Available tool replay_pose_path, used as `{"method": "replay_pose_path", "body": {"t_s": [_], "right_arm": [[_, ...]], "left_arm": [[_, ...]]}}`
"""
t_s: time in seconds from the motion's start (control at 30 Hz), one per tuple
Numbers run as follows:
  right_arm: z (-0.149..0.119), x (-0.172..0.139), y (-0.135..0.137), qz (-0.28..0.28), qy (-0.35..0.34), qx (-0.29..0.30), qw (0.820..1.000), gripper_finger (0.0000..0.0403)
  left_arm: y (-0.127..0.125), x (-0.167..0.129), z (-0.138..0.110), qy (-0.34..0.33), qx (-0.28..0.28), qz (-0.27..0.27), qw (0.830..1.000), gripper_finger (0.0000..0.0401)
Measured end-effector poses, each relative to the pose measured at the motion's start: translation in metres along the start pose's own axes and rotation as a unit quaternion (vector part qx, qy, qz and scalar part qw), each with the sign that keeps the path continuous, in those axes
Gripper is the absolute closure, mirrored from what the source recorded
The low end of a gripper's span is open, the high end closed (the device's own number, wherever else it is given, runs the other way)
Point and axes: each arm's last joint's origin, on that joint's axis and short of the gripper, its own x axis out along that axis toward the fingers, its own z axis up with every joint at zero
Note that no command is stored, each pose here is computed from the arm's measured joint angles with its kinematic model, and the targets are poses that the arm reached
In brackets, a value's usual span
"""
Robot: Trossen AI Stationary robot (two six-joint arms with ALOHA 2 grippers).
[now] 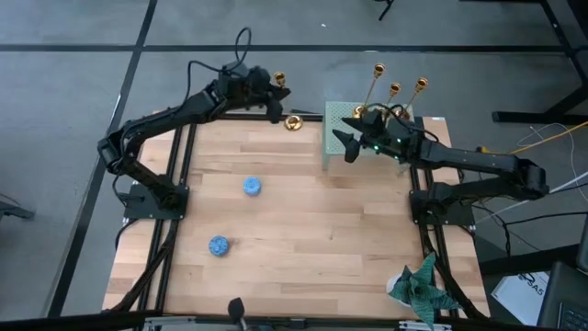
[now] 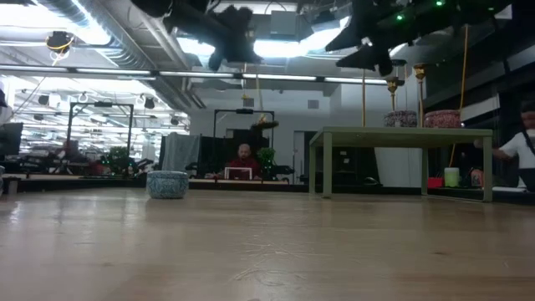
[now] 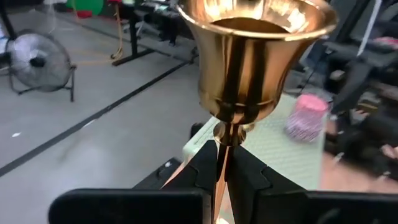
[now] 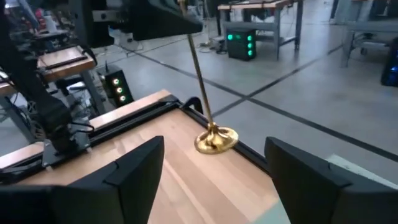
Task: Pick & Place candle stick holders
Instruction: Put the gold candle holder on the shelf
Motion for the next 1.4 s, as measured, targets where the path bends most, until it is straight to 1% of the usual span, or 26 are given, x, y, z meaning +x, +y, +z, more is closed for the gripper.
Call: {"method": "replay_pose_path", "body": {"t_s": [0.07, 0.2, 0.3, 0.43, 0.53, 0.6, 0.83, 0.9, 0.97, 1.07, 1.27, 1.4], "right_arm": [[0.007, 0.008, 0.004, 0.012, 0.001, -0.006, 1.0, 0.013], [0.024, 0.027, 0.014, 0.046, 0.0, -0.039, 0.998, 0.0154], [0.035, 0.039, 0.02, 0.065, -0.001, -0.055, 0.996, 0.0173], [0.046, 0.054, 0.023, 0.062, -0.001, -0.077, 0.995, 0.0193], [0.055, 0.063, 0.025, 0.072, -0.009, -0.086, 0.994, 0.0203], [0.057, 0.071, 0.026, 0.08, -0.006, -0.089, 0.993, 0.0207], [0.056, 0.098, 0.031, 0.081, 0.006, -0.09, 0.993, 0.0208], [0.056, 0.101, 0.032, 0.081, 0.008, -0.091, 0.993, 0.021], [0.056, 0.102, 0.032, 0.08, 0.007, -0.095, 0.992, 0.0219], [0.056, 0.102, 0.032, 0.075, 0.006, -0.103, 0.992, 0.0254], [0.057, 0.102, 0.028, 0.071, 0.008, -0.103, 0.992, 0.0345], [0.056, 0.103, 0.025, 0.07, 0.019, -0.103, 0.992, 0.0386]], "left_arm": [[-0.007, -0.001, 0.008, -0.01, 0.001, -0.01, 1.0, 0.0387], [-0.02, -0.001, 0.022, -0.03, 0.005, -0.028, 0.999, 0.0387], [-0.027, 0.003, 0.024, -0.029, 0.001, -0.036, 0.999, 0.0387], [-0.034, 0.004, 0.024, -0.024, -0.009, -0.047, 0.999, 0.0387], [-0.04, 0.004, 0.023, -0.019, -0.01, -0.056, 0.998, 0.0387], [-0.045, 0.004, 0.022, -0.018, -0.011, -0.063, 0.998, 0.0387], [-0.06, 0.004, 0.02, -0.015, -0.003, -0.085, 0.996, 0.0385], [-0.061, 0.004, 0.019, -0.01, -0.003, -0.085, 0.996, 0.0385], [-0.059, 0.004, 0.017, -0.001, -0.004, -0.082, 0.997, 0.0384], [-0.058, 0.004, 0.016, 0.01, -0.008, -0.079, 0.997, 0.0384], [-0.057, 0.004, 0.017, 0.004, -0.003, -0.077, 0.997, 0.0383], [-0.054, 0.004, 0.018, 0.001, -0.004, -0.074, 0.997, 0.0383]]}}
